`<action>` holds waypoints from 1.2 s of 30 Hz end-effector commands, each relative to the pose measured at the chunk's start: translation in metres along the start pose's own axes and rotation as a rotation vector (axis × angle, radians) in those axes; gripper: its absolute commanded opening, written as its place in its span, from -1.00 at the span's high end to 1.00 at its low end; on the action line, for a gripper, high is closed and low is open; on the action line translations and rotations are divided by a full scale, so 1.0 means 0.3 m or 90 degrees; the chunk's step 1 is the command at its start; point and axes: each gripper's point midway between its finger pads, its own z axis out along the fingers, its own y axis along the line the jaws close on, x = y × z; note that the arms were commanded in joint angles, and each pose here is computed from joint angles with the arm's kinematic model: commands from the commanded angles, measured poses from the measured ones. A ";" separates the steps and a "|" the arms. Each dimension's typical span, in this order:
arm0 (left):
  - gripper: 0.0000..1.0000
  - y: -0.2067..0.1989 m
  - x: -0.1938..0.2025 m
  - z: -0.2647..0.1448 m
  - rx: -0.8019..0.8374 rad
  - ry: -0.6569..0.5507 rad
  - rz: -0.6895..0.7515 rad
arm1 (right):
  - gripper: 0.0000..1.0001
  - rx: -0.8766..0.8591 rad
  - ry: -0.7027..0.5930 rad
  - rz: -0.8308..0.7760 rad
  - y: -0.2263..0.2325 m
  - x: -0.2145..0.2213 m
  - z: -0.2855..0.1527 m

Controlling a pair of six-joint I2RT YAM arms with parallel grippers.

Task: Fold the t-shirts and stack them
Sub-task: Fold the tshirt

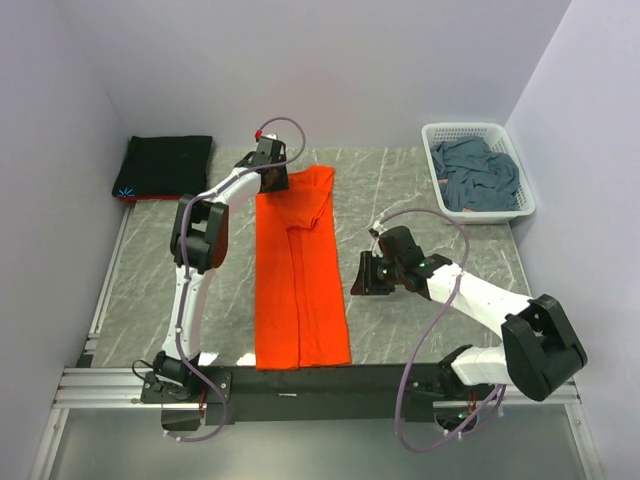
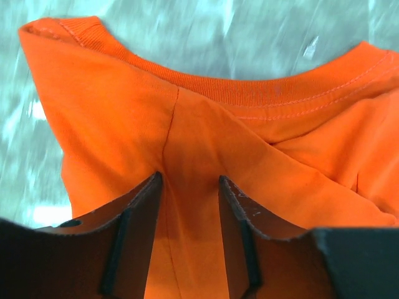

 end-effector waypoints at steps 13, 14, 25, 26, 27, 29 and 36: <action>-0.85 -0.100 -0.302 -0.166 0.087 -0.110 -0.056 | -0.04 0.031 -0.006 0.003 0.075 -0.063 -0.027; -0.92 -0.096 -0.340 -0.255 0.088 -0.129 -0.066 | -0.09 0.060 0.005 0.002 0.062 -0.033 -0.032; -0.95 0.177 0.143 -0.754 -0.058 0.028 -0.198 | -0.15 0.112 0.086 0.048 0.139 0.260 -0.052; -0.93 0.194 0.169 -0.826 -0.062 0.010 -0.209 | -0.15 0.109 0.094 0.042 0.152 0.275 -0.053; -0.91 0.217 0.228 -0.845 -0.072 0.024 -0.208 | -0.15 0.113 0.101 0.041 0.155 0.286 -0.050; -0.89 0.267 0.394 -0.893 -0.091 0.069 -0.204 | -0.13 0.117 0.110 0.036 0.165 0.304 -0.050; -0.76 0.244 0.770 -1.004 -0.046 0.246 -0.193 | -0.05 0.123 0.145 0.045 0.161 0.350 -0.002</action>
